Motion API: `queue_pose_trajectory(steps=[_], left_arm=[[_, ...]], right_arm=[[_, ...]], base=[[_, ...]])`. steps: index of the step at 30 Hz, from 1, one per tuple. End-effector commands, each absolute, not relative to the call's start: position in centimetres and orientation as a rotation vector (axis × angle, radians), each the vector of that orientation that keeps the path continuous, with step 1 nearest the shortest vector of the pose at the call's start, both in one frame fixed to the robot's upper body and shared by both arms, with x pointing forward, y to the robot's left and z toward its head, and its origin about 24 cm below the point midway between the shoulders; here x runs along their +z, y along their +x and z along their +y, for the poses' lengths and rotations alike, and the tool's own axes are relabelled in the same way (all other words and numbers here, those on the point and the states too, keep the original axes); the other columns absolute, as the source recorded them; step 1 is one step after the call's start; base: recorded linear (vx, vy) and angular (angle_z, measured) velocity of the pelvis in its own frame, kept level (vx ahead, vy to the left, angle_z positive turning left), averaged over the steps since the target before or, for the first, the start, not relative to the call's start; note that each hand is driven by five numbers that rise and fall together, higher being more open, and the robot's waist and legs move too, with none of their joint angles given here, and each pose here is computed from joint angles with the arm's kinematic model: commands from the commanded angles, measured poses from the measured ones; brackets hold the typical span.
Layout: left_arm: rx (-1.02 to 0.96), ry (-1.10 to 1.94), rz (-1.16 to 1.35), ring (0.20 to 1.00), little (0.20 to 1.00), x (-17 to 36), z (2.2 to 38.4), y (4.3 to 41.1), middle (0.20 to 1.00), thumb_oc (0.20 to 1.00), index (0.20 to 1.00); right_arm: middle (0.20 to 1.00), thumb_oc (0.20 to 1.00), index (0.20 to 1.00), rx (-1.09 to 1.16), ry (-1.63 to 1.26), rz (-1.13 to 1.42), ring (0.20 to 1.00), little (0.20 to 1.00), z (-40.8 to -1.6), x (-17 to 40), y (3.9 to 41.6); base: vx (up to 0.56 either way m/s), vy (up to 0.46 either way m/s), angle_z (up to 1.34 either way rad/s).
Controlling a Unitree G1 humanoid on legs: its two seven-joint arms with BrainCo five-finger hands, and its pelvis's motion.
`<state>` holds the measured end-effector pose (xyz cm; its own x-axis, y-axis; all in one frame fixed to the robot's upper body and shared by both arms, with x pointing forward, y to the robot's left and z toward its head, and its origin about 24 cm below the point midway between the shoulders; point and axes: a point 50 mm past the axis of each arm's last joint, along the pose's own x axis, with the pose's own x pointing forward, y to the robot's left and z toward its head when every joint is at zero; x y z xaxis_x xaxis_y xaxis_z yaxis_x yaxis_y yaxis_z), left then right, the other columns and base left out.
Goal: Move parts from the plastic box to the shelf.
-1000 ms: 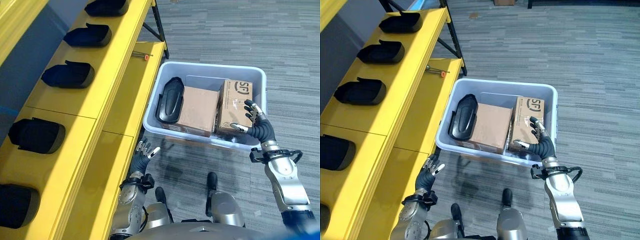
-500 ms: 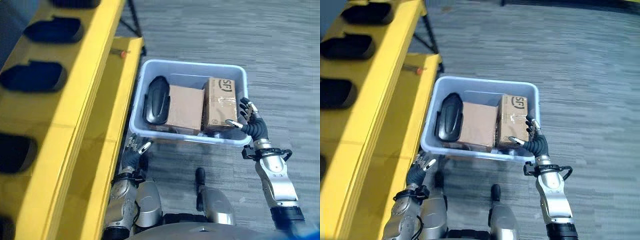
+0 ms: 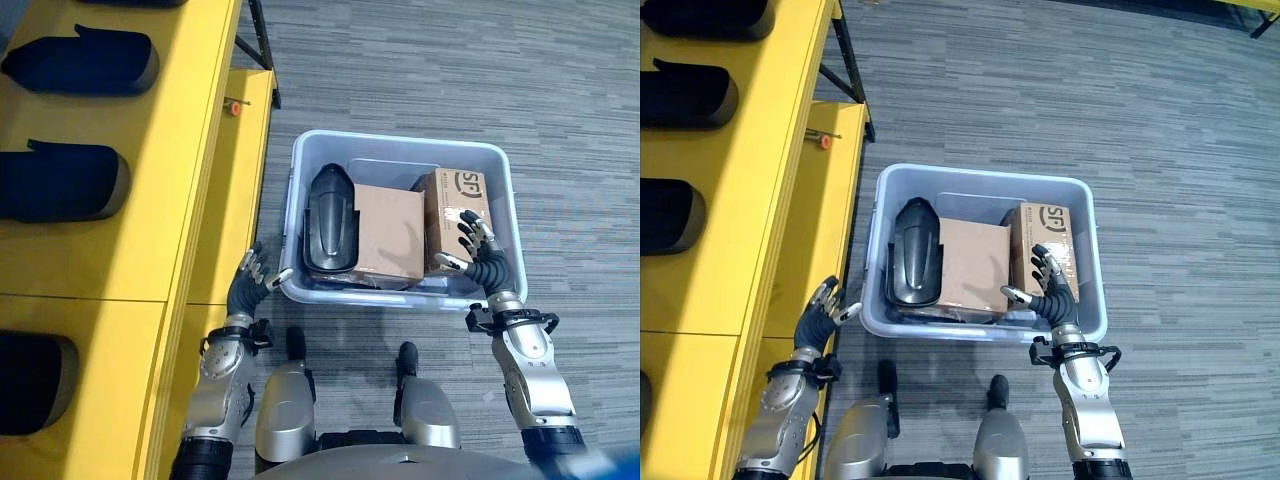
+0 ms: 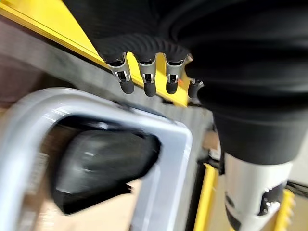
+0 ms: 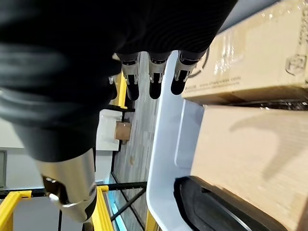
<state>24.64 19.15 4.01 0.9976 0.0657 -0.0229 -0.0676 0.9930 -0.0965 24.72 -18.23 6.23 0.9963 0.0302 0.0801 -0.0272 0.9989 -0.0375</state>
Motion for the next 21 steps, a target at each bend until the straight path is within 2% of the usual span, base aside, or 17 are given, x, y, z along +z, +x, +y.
queue_pose_trajectory(steps=[1, 6, 12, 16, 21], left_arm=[[0.039, -0.063, -0.211, 1.000, 1.000, 8.5, 17.7, 25.8, 1.000, 1.000, 1.000], [-0.013, 0.024, -0.407, 1.000, 1.000, 13.6, 15.7, 29.0, 1.000, 1.000, 1.000], [0.006, 0.063, -0.447, 1.000, 1.000, 15.5, 14.6, 31.8, 1.000, 1.000, 1.000], [0.053, 0.088, -0.452, 1.000, 1.000, 16.2, 15.1, 33.1, 1.000, 1.000, 1.000], [0.193, 0.100, -0.419, 1.000, 1.000, 16.4, 17.5, 34.6, 1.000, 1.000, 1.000]], right_arm=[[1.000, 1.000, 1.000, 0.027, -0.073, -0.242, 1.000, 1.000, -18.7, 9.4, 24.8], [1.000, 1.000, 1.000, 0.018, -0.091, -0.319, 1.000, 1.000, -18.3, 11.1, 25.4], [1.000, 1.000, 1.000, 0.027, -0.117, -0.375, 1.000, 1.000, -17.9, 12.4, 25.8], [1.000, 1.000, 1.000, 0.034, -0.120, -0.394, 1.000, 1.000, -17.6, 12.9, 26.0], [1.000, 1.000, 1.000, 0.031, -0.139, -0.407, 1.000, 1.000, -17.5, 13.2, 26.1]], base=[[-0.01, -0.001, -0.13], [-0.04, -0.037, -0.13], [-0.03, -0.044, -0.10], [-0.01, -0.036, -0.13], [-0.01, -0.040, -0.07]])
